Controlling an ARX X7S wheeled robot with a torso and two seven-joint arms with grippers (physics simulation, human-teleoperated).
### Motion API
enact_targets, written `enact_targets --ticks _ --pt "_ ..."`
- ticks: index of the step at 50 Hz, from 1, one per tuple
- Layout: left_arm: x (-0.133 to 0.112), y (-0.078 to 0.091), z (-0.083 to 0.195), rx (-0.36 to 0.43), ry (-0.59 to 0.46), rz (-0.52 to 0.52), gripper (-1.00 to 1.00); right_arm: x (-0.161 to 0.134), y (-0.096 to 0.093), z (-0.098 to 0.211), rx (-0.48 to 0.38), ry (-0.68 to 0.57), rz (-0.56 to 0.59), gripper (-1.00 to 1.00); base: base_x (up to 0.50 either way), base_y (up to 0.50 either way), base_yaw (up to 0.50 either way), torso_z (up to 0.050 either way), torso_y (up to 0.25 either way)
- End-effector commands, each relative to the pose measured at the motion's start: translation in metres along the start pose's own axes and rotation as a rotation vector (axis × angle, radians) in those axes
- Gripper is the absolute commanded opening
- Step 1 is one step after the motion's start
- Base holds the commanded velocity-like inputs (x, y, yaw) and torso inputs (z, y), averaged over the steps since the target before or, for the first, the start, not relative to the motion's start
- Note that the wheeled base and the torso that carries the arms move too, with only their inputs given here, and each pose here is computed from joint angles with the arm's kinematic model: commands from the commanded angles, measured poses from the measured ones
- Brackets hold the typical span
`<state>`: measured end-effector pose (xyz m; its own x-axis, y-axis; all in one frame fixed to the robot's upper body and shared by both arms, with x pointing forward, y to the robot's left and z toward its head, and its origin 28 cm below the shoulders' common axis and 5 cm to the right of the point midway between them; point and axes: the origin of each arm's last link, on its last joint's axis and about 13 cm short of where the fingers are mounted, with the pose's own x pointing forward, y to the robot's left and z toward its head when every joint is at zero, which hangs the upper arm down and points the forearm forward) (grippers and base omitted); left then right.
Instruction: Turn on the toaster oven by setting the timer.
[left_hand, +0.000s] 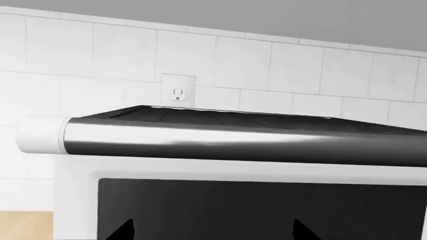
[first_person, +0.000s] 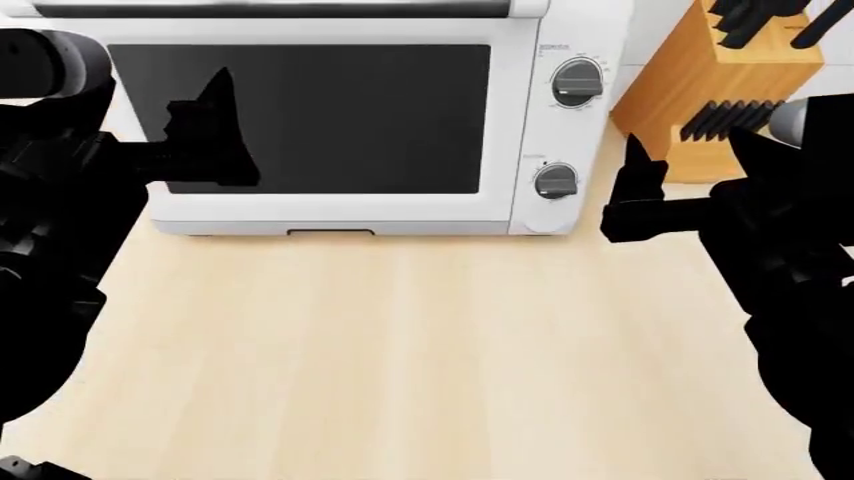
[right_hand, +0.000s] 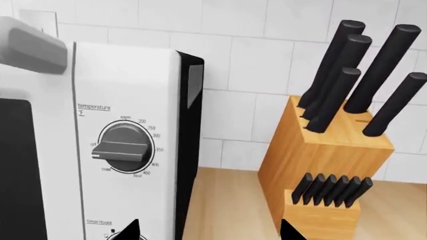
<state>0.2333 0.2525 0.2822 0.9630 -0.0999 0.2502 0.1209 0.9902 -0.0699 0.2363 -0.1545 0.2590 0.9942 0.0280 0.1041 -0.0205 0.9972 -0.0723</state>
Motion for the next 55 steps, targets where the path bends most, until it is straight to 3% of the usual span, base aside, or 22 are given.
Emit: enact_targets --ticks 1,9,13,20,25,29,31,39,46,55 --pt "-0.001 0.000 0.000 -0.002 -0.001 0.004 1.00 -0.001 0.000 0.000 0.002 -0.015 -0.002 1.00 0.00 0.00 0.00 0.000 0.000" --pt "-0.002 0.000 -0.001 -0.002 0.000 0.009 1.00 -0.002 0.000 0.000 0.002 -0.015 -0.003 1.00 0.00 0.00 0.00 0.000 0.000" --pt "-0.010 0.002 0.010 0.003 -0.059 0.082 1.00 -0.003 -0.001 0.005 -0.005 -0.023 -0.007 1.00 0.00 0.00 0.00 0.000 0.000" --pt "-0.030 0.019 0.032 -0.047 -0.193 0.412 1.00 -0.006 -0.003 0.016 -0.067 -0.028 -0.019 1.00 0.00 0.00 0.00 0.000 0.000" --pt "-0.037 0.025 0.030 -0.152 -0.199 0.517 1.00 -0.009 -0.003 0.018 -0.141 -0.021 0.014 1.00 0.00 0.00 0.00 0.000 0.000" --pt "-0.039 0.027 0.024 -0.212 -0.159 0.554 1.00 -0.009 -0.004 0.021 -0.278 -0.029 0.037 1.00 0.00 0.00 0.00 0.000 0.000" --pt "-0.038 0.030 0.023 -0.260 -0.154 0.574 1.00 -0.008 -0.005 0.023 -0.388 -0.031 0.065 1.00 0.00 0.00 0.00 0.000 0.000" --pt "-0.041 0.029 0.024 -0.263 -0.151 0.543 1.00 -0.013 -0.004 0.026 -0.750 -0.075 0.118 1.00 0.00 0.00 0.00 0.000 0.000" --pt "-0.040 0.030 0.029 -0.279 -0.179 0.546 1.00 -0.019 -0.001 0.025 -0.948 -0.061 0.141 1.00 0.00 0.00 0.00 0.000 0.000" --pt "-0.040 0.030 0.029 -0.279 -0.174 0.529 1.00 -0.021 0.000 0.013 -1.215 -0.133 0.173 1.00 0.00 0.00 0.00 0.000 0.000"
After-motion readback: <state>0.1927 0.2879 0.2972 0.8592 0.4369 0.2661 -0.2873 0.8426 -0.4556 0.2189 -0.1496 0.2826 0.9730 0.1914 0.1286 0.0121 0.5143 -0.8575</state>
